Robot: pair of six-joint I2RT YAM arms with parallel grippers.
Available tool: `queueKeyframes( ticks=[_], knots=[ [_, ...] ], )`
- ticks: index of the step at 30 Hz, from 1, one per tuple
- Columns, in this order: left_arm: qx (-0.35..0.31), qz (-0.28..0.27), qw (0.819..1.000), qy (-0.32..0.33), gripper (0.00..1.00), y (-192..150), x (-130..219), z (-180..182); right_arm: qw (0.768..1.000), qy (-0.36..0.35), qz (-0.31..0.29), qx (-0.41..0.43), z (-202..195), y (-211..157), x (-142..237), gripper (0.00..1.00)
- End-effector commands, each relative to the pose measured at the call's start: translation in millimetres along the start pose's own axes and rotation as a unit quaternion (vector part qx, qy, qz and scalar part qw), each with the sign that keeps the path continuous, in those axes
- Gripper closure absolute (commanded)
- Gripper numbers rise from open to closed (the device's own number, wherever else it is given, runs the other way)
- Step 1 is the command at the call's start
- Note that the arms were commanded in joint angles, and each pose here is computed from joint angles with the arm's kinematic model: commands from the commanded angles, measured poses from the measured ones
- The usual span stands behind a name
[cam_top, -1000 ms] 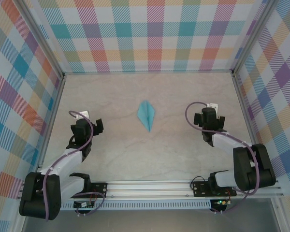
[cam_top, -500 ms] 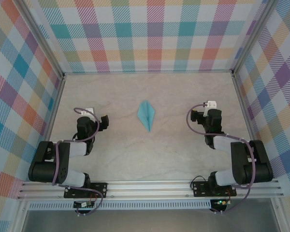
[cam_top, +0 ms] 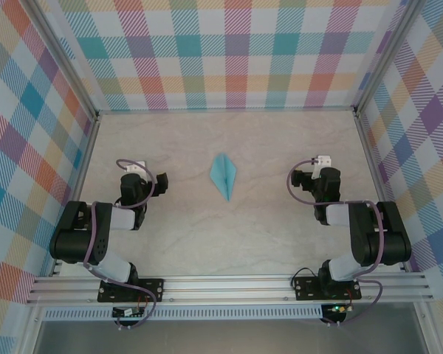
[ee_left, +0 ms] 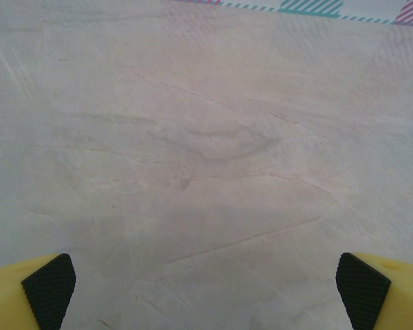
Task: Fold a paper plane with a square sheet of paper (pick it up from the middle)
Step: Reset both arms
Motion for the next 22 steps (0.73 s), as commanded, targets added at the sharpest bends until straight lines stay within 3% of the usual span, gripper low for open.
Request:
queueKeyframes(
  ticks=[1, 4, 22],
  knots=[
    [-0.006, -0.011, 1.000, 0.015, 0.00, 7.5, -3.3, 1.8, 1.000, 0.006, -0.023, -0.005, -0.4, 7.7, 0.0, 0.00],
    [-0.021, 0.005, 1.000, -0.011, 0.00, 4.9, -5.2, -8.1, 1.000, 0.007, -0.022, -0.007, -1.0, 7.0, -0.2, 0.00],
    [-0.020, 0.005, 1.000, -0.007, 0.00, 4.6, -5.9, -6.1, 1.000, 0.008, -0.022, -0.007, -0.7, 7.3, -0.2, 0.00]
  ],
)
Point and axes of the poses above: each hand's point on the last joint's axis, 136 mm out from that joint toward the fingers, its own x axis back along the fingers, its own z axis along the line the jaws close on, y = z × x, the point moved 2 cm from there along x, back along the fingers, and after that the axes turned 14 degrees about x, right-handed, at the moved point
